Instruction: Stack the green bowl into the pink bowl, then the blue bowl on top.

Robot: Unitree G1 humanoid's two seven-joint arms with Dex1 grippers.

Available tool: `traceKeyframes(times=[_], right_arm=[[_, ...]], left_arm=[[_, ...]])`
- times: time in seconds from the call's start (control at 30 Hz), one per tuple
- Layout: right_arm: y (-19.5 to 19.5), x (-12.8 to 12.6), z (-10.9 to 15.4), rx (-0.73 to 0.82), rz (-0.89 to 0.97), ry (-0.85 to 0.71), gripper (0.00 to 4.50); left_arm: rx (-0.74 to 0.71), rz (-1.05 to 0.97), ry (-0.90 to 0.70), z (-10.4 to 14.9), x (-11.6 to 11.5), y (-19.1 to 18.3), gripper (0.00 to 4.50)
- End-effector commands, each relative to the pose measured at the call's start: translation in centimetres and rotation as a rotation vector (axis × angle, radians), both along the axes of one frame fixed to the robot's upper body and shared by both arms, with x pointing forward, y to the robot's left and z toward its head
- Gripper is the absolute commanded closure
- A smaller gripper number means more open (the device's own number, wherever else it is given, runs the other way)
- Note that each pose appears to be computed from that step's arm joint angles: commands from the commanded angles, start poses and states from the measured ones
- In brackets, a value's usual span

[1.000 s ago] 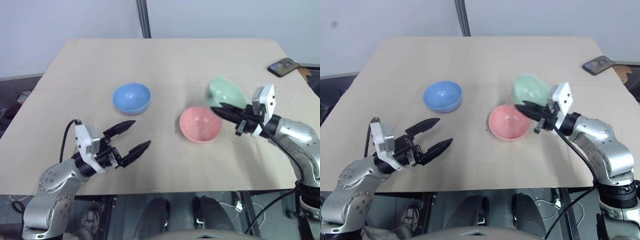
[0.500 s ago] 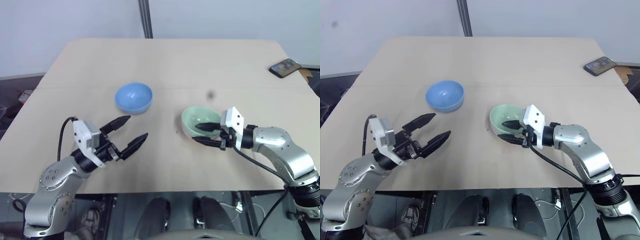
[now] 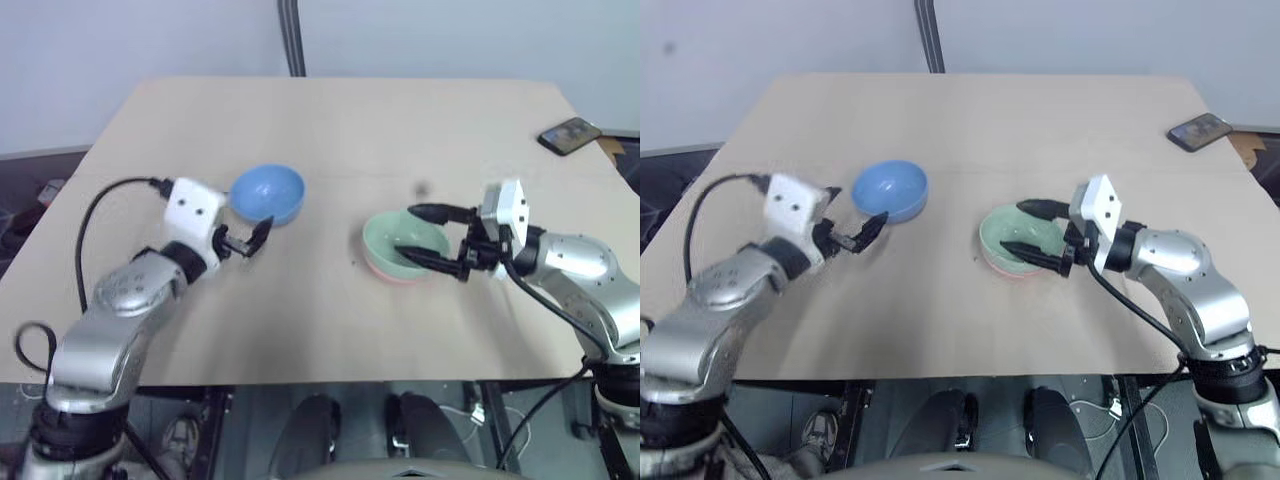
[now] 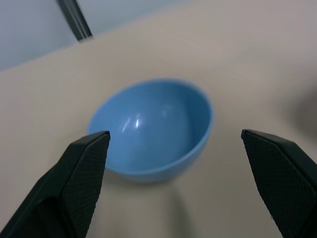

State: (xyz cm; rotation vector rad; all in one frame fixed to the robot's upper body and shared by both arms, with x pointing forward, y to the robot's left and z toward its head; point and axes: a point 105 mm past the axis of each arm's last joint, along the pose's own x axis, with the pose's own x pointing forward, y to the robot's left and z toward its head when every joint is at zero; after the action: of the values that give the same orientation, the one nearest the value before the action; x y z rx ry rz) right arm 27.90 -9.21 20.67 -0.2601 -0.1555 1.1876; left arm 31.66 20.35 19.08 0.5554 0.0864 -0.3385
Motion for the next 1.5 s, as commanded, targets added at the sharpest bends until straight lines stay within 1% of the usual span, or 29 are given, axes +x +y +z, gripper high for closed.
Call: traceKeyframes(times=[0.03,0.1,0.17,0.2,0.3,0.33,0.4,0.5,0.63,0.73,0.87,0.9,0.97,1.0,1.03,1.13,1.2,1.3,1.33,1.37,1.4,1.43,1.47,1.5], right_arm=[[-0.1,0.3,0.7,0.008,-0.012,-0.049,1.21],[-0.1,0.5,0.8,0.009,-0.022,-0.057,1.21],[-0.1,0.6,0.8,0.012,-0.029,-0.062,1.21],[-0.1,0.6,0.8,0.013,-0.032,-0.065,1.15],[-0.1,0.7,0.8,0.014,-0.046,-0.071,1.15],[-0.2,0.7,0.7,0.014,-0.052,-0.073,1.15],[-0.2,0.8,0.7,0.016,-0.058,-0.075,1.15],[-0.3,0.8,0.7,0.020,-0.071,-0.080,1.15],[-0.8,1.1,0.7,0.031,-0.107,-0.083,1.15],[-1.8,1.6,0.6,0.048,-0.177,-0.094,1.15],[-4.8,2.3,0.0,0.076,-0.342,-0.096,1.15],[-5.7,2.2,-0.4,0.070,-0.381,-0.094,1.15],[-7.3,1.9,-1.3,0.049,-0.445,-0.087,1.15],[-8.1,1.8,-1.6,0.048,-0.476,-0.084,1.15],[-8.7,1.7,-1.8,0.050,-0.500,-0.082,1.15],[-10.3,1.4,-2.2,0.039,-0.574,-0.095,1.15],[-10.9,1.3,-2.3,0.037,-0.610,-0.103,1.15],[-11.1,0.9,-2.3,0.041,-0.637,-0.109,1.15],[-11.1,0.8,-2.3,0.041,-0.641,-0.108,1.15],[-11.1,0.7,-2.4,0.041,-0.643,-0.107,1.15],[-11.1,0.6,-2.4,0.038,-0.646,-0.106,1.15],[-11.1,0.6,-2.5,0.036,-0.648,-0.103,1.15],[-10.9,0.6,-2.6,0.042,-0.642,-0.100,1.15],[-10.8,0.6,-2.9,0.029,-0.638,-0.105,1.15]], left_arm=[[0.184,-0.030,0.039,-1.0,1.3,-0.3,0.00],[0.282,-0.052,0.061,-1.8,2.0,-0.6,0.00],[0.339,-0.080,0.089,-2.8,2.2,-1.0,0.00],[0.356,-0.096,0.101,-3.2,2.2,-1.2,0.55],[0.394,-0.110,0.102,-3.8,2.6,-1.5,1.72],[0.398,-0.109,0.093,-3.7,2.8,-1.5,2.18],[0.400,-0.110,0.082,-3.5,3.1,-1.6,2.81],[0.401,-0.134,0.049,-2.8,3.2,-2.0,4.47],[0.360,-0.255,-0.021,-1.0,2.4,-3.9,4.47],[0.302,-0.388,-0.069,1.0,1.4,-6.0,4.47],[0.215,-0.662,-0.138,4.3,-0.7,-10.2,4.47],[0.200,-0.771,-0.173,5.1,-1.6,-11.6,4.47],[0.183,-0.931,-0.114,5.1,-2.7,-12.9,4.47],[0.200,-0.989,-0.087,4.9,-3.0,-13.2,4.47],[0.218,-1.020,-0.066,4.8,-3.0,-13.4,4.47],[0.283,-1.112,-0.101,5.2,-2.6,-14.2,4.47],[0.294,-1.157,-0.084,5.0,-2.1,-14.7,4.47],[0.330,-1.231,-0.012,4.0,-2.1,-14.9,3.59],[0.324,-1.241,-0.020,4.1,-2.1,-15.0,3.03],[0.318,-1.245,-0.030,4.2,-2.1,-15.1,2.67],[0.297,-1.253,-0.047,4.5,-2.2,-15.3,2.16],[0.271,-1.258,-0.053,4.8,-2.4,-15.3,1.83],[0.207,-1.236,-0.034,5.3,-2.4,-15.0,1.39],[0.138,-1.200,-0.021,5.7,-2.3,-14.5,1.39]])
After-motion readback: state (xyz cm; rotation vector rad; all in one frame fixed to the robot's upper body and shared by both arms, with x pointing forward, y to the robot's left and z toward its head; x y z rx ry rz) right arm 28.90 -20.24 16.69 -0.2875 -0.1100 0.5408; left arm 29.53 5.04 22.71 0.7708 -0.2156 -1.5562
